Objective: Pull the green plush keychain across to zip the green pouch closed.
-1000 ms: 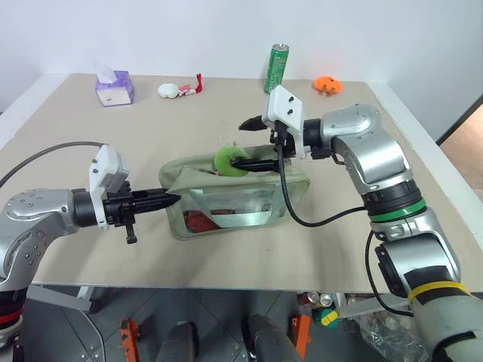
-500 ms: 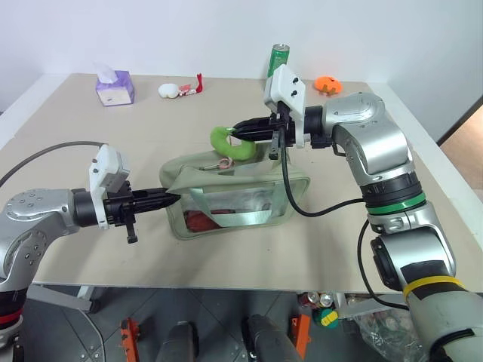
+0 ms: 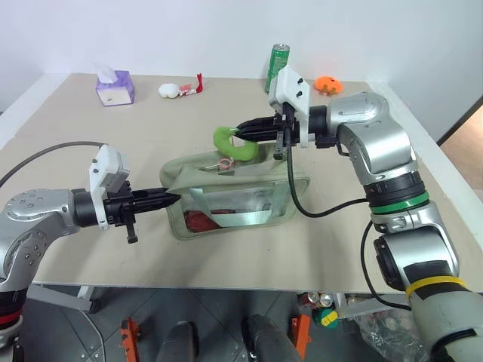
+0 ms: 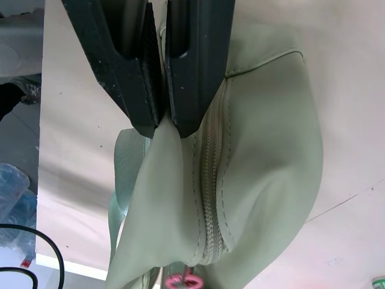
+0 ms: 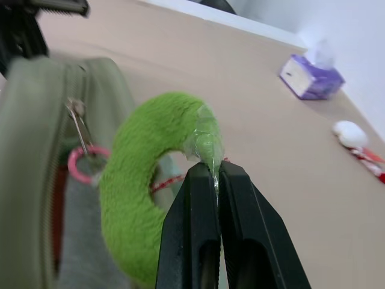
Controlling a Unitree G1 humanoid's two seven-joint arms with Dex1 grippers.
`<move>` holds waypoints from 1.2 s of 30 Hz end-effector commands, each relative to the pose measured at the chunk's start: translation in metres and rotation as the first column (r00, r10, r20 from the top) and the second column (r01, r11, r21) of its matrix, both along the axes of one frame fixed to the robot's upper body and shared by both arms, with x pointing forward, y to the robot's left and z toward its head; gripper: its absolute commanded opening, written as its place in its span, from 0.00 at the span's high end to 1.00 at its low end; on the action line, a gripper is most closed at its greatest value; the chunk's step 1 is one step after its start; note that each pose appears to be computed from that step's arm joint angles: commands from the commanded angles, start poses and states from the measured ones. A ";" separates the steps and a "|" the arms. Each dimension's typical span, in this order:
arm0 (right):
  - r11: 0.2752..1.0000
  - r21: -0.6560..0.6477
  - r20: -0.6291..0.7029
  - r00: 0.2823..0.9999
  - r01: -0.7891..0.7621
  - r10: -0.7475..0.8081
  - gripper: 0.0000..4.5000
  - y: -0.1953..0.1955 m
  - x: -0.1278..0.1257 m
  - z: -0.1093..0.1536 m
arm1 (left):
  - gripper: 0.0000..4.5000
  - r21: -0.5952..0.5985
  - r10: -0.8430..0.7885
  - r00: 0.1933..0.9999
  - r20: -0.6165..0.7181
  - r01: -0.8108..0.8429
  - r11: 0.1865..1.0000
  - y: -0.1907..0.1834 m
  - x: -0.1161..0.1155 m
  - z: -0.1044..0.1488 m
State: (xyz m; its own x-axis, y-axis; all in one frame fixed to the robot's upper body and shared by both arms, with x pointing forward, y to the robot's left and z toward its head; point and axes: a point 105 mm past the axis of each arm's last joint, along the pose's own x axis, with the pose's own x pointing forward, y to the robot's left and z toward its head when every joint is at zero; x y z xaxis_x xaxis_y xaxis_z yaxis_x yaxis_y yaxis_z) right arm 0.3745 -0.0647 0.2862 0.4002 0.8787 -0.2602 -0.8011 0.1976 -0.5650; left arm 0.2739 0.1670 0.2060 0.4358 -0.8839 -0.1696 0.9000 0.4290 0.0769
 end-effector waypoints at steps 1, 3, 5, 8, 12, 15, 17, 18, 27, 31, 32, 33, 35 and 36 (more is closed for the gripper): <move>0.970 -0.065 0.192 0.957 0.234 -0.218 0.99 -0.054 0.022 0.024 | 1.00 0.003 -0.010 1.000 0.018 0.010 1.000 -0.001 -0.004 0.003; 0.936 -0.135 0.270 0.921 0.326 -0.282 0.99 -0.080 0.027 0.027 | 1.00 0.003 -0.010 1.000 0.015 0.010 1.000 -0.001 -0.004 0.002; 0.873 -0.217 0.365 0.865 0.438 -0.343 0.99 -0.114 0.028 0.031 | 1.00 0.004 -0.010 1.000 0.009 0.010 1.000 0.000 -0.005 0.000; 0.721 -0.379 0.495 0.785 0.581 -0.373 0.99 -0.161 0.023 0.029 | 1.00 0.005 -0.007 1.000 0.002 0.007 1.000 0.001 -0.005 -0.002; 0.584 -0.575 0.513 0.809 0.573 -0.288 0.99 -0.185 0.007 0.002 | 1.00 0.003 0.001 1.000 -0.004 -0.001 1.000 0.004 -0.006 -0.003; 0.579 -0.632 0.482 0.846 0.516 -0.228 0.99 -0.174 0.001 -0.024 | 1.00 -0.009 0.009 1.000 -0.009 -0.009 1.000 0.006 -0.006 -0.003; 0.593 -0.657 0.445 0.874 0.466 -0.193 0.99 -0.161 0.000 -0.047 | 1.00 -0.021 0.009 1.000 -0.012 -0.010 1.000 0.005 -0.007 -0.003; 0.603 -0.666 0.423 0.888 0.439 -0.180 0.99 -0.155 -0.002 -0.056 | 1.00 -0.025 0.009 1.000 -0.014 -0.009 1.000 0.005 -0.007 -0.003; 0.717 -0.643 0.301 0.950 0.269 -0.087 0.99 -0.091 -0.003 -0.123 | 1.00 -0.043 0.009 1.000 -0.025 -0.010 0.999 0.000 -0.012 -0.005; 0.698 -0.663 0.299 0.951 0.269 -0.081 0.99 -0.096 -0.001 -0.126 | 1.00 -0.049 0.020 0.999 -0.029 -0.021 0.999 0.000 -0.014 -0.005; 0.696 -0.666 0.299 0.951 0.269 -0.081 0.99 -0.098 -0.001 -0.126 | 1.00 -0.050 0.023 0.999 -0.029 -0.024 0.998 0.000 -0.014 -0.005; 0.694 -0.668 0.296 0.951 0.269 -0.083 0.99 -0.099 -0.001 -0.127 | 1.00 -0.051 0.025 0.999 -0.030 -0.027 0.998 0.000 -0.014 -0.005; 0.677 -0.689 0.283 0.956 0.259 -0.078 0.99 -0.102 -0.001 -0.129 | 1.00 -0.056 0.032 0.999 -0.030 -0.034 0.998 0.000 -0.014 -0.004; 0.666 -0.706 0.262 0.963 0.240 -0.068 0.99 -0.103 -0.004 -0.133 | 1.00 -0.062 0.039 0.999 -0.030 -0.040 0.997 0.001 -0.013 -0.003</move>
State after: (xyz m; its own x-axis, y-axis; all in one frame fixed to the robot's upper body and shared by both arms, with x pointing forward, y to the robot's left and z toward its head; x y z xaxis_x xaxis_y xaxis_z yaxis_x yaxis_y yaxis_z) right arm 0.3734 -0.1705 0.1551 0.6512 0.3758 -0.6593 -0.6462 -0.1809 -0.7414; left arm 0.2634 0.1692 0.1964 0.4676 -0.8722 -0.1437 0.8818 0.4715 0.0077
